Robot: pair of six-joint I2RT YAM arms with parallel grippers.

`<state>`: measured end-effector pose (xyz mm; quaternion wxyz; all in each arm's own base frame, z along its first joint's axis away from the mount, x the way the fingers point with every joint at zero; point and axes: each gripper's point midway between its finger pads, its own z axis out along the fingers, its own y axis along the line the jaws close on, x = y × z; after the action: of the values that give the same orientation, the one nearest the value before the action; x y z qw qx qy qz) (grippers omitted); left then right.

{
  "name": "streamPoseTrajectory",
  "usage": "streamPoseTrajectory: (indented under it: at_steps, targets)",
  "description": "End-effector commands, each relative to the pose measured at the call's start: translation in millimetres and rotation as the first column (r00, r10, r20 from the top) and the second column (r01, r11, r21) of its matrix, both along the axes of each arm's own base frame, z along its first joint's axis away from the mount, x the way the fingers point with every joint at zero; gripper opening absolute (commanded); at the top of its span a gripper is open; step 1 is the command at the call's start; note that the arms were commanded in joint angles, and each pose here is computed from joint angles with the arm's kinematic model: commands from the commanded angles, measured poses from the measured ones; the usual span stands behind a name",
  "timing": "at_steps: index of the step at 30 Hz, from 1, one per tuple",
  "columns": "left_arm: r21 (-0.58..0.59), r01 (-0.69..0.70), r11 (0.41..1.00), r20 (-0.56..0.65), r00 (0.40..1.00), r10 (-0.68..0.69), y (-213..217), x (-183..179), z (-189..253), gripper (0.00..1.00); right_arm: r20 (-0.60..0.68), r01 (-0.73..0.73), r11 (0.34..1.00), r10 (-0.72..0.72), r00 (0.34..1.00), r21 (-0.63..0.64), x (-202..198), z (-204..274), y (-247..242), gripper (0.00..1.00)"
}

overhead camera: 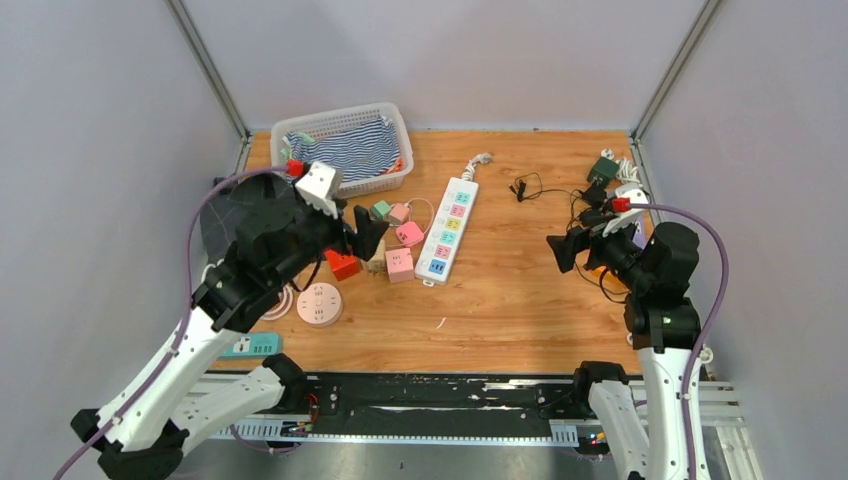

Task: Pull the plug off the socket
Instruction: Reset both arms

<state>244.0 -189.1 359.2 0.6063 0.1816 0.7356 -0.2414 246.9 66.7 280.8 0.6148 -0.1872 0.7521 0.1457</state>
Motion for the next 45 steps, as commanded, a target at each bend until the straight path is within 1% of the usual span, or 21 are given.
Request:
streamPoseTrajectory:
  at_steps: [1, 3, 8, 10, 15, 20, 24, 45]
  targets:
    - [0.207, -0.097, 0.973, -0.034, 0.994, 0.106, 42.7, -11.2, -74.2, 1.0, 0.004, 0.014, 0.999, -0.014, 1.0, 0.044, -1.7, 16.4, -2.0, 1.0]
    - [0.209, -0.099, 0.973, -0.017, 0.994, 0.105, 48.5, -16.8, -89.6, 1.0, -0.008, 0.028, 0.998, -0.027, 1.0, 0.047, 0.9, 14.6, -5.0, 1.0]
    - [0.191, -0.105, 0.976, 0.027, 0.994, 0.102, 57.8, -25.6, -96.3, 1.0, -0.035, 0.053, 0.997, -0.051, 0.998, 0.053, 6.0, 8.2, -13.5, 1.0]
    - [0.186, -0.116, 0.976, 0.022, 0.993, 0.114, 60.1, -26.5, -100.3, 1.0, -0.041, 0.064, 0.996, -0.062, 0.997, 0.057, 7.2, 7.4, -17.4, 1.0]
    - [0.165, -0.064, 0.984, 0.005, 0.998, 0.063, 50.3, -29.9, -103.4, 1.0, -0.07, 0.098, 0.993, -0.093, 0.993, 0.064, 11.3, 2.2, -29.1, 1.0]
    - [0.16, -0.012, 0.987, -0.031, 0.999, 0.018, 42.1, -33.6, -109.3, 1.0, -0.105, 0.07, 0.995, -0.062, 0.993, 0.072, 13.4, -2.8, -30.3, 1.0]
    - [0.157, 0.013, 0.987, -0.056, 0.998, -0.005, 37.9, -34.8, -116.9, 1.0, -0.119, 0.076, 0.994, -0.066, 0.991, 0.076, 14.5, -4.2, -34.5, 1.0]
    - [0.166, 0.003, 0.986, -0.066, 0.998, 0.008, 39.8, -33.0, -119.7, 1.0, -0.109, 0.073, 0.995, -0.065, 0.992, 0.07, 9.6, 0.8, -34.2, 1.0]
